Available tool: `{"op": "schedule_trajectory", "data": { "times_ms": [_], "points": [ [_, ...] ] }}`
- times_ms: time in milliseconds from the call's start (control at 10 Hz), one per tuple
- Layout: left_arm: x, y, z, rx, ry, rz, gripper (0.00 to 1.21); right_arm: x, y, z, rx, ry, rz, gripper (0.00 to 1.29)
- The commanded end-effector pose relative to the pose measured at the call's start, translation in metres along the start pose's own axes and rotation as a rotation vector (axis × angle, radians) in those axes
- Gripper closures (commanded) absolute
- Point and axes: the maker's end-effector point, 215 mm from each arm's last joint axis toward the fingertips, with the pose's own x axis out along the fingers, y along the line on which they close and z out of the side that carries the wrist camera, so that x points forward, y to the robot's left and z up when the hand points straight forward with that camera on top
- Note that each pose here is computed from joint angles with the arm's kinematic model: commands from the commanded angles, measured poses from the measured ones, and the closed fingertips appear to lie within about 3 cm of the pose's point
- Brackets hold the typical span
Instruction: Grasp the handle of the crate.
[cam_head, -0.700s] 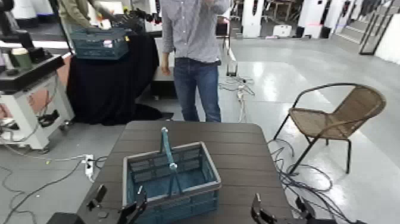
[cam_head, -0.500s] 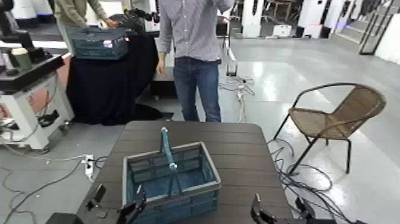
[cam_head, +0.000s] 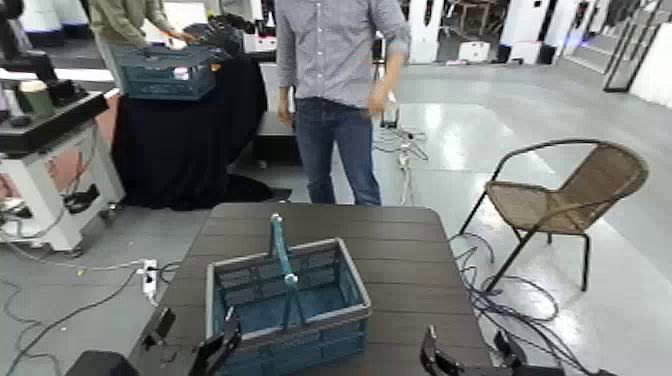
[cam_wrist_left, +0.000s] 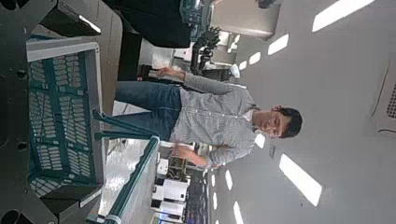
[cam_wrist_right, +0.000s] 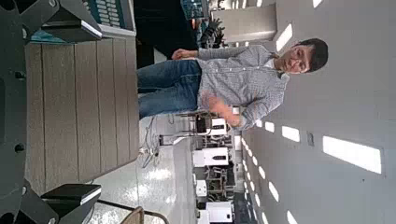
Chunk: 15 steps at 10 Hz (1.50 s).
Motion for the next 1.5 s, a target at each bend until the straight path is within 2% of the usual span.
{"op": "schedule_trajectory", "data": {
  "times_ms": [100, 700, 900, 1100, 1400, 1500],
  "points": [
    [0.017, 0.001, -0.004, -0.086, 0.074, -0.036, 0.10, 0.001, -0.001, -0.001, 0.002, 0.004, -0.001, 0.15],
    [0.076, 0.006, -0.003, -0.378, 0.259, -0.174, 0.10, 0.004, 0.002, -0.002, 0.012, 0.002, 0.005, 0.15],
    [0.099, -0.002, -0.003, -0.493, 0.331, -0.237, 0.10, 0.004, 0.003, -0.002, 0.015, 0.002, 0.006, 0.15],
    [0.113, -0.019, 0.004, -0.602, 0.394, -0.296, 0.10, 0.005, 0.006, -0.003, 0.021, 0.001, 0.010, 0.15],
    [0.123, -0.025, 0.000, -0.654, 0.486, -0.341, 0.10, 0.006, 0.006, -0.002, 0.026, -0.001, 0.009, 0.15],
    [0.126, -0.037, -0.001, -0.668, 0.513, -0.393, 0.10, 0.006, 0.006, -0.002, 0.026, -0.001, 0.011, 0.15]
  ]
}}
